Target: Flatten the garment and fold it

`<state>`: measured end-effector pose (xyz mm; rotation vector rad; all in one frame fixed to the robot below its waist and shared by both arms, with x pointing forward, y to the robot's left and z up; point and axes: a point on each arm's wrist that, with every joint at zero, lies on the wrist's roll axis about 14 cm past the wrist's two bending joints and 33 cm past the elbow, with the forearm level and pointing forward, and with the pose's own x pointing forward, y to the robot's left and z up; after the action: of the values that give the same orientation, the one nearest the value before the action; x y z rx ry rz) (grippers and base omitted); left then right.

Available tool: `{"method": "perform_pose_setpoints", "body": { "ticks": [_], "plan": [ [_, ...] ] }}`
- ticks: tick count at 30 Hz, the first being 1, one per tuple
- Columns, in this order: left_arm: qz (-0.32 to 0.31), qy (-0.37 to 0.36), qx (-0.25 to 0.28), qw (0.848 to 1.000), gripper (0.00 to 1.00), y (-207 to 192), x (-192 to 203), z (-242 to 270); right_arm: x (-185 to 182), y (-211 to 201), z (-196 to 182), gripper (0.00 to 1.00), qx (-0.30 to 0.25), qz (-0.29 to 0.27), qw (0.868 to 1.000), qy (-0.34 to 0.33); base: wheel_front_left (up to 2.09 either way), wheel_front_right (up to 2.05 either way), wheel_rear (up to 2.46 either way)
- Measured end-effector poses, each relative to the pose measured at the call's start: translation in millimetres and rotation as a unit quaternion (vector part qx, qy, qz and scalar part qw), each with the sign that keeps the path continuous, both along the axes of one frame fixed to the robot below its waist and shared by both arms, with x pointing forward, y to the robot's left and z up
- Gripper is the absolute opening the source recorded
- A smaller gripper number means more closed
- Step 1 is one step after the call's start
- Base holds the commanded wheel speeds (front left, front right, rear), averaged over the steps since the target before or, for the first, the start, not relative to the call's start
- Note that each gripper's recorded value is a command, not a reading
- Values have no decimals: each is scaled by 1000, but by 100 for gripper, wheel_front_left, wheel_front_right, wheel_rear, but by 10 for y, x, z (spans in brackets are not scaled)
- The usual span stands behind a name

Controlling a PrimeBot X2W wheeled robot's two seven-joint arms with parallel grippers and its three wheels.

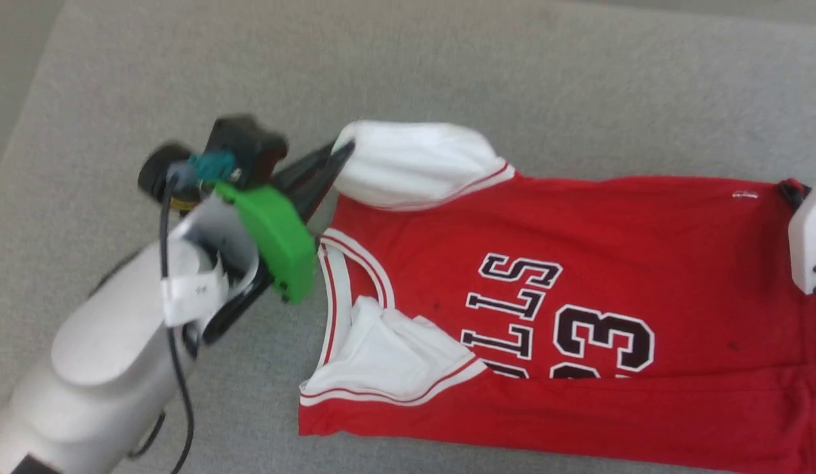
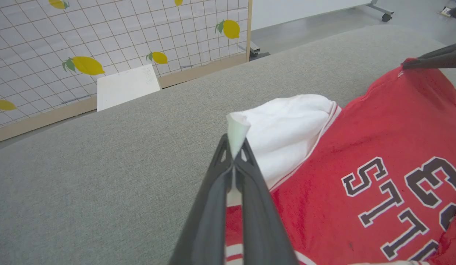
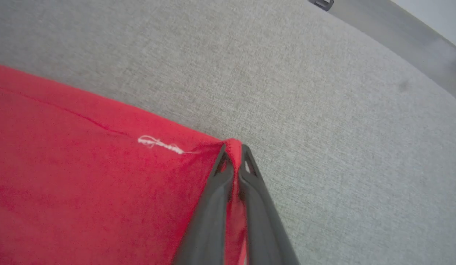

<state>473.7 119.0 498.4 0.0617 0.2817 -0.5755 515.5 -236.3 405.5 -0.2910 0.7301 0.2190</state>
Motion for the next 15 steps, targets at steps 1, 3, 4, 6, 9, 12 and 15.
{"method": "perform_pose_setpoints", "body": {
  "ticks": [1,3,4,6,9,12,15],
  "plan": [
    [6,2,-7,1000,0,20,-59,17,-33,-24,64,0,4,-5,1000,-12,0,0,0],
    [18,6,-17,1000,0,66,-181,41,-118,-51,170,0,13,-11,999,-32,0,0,0],
    [25,6,-22,999,0,88,-253,67,-176,-57,230,0,20,-15,999,-43,0,0,0],
    [35,8,-28,999,0,124,-391,101,-279,-74,338,0,36,-27,997,-62,0,0,0],
    [49,10,-42,998,0,163,-606,153,-485,-86,476,0,54,-37,994,-85,0,0,0],
    [51,29,-54,997,0,151,-862,112,-724,-78,558,0,69,-45,992,-98,0,0,0],
    [57,60,-62,995,0,138,-1123,-21,-996,-83,540,0,74,-53,992,-90,0,0,0]
  ]
}}
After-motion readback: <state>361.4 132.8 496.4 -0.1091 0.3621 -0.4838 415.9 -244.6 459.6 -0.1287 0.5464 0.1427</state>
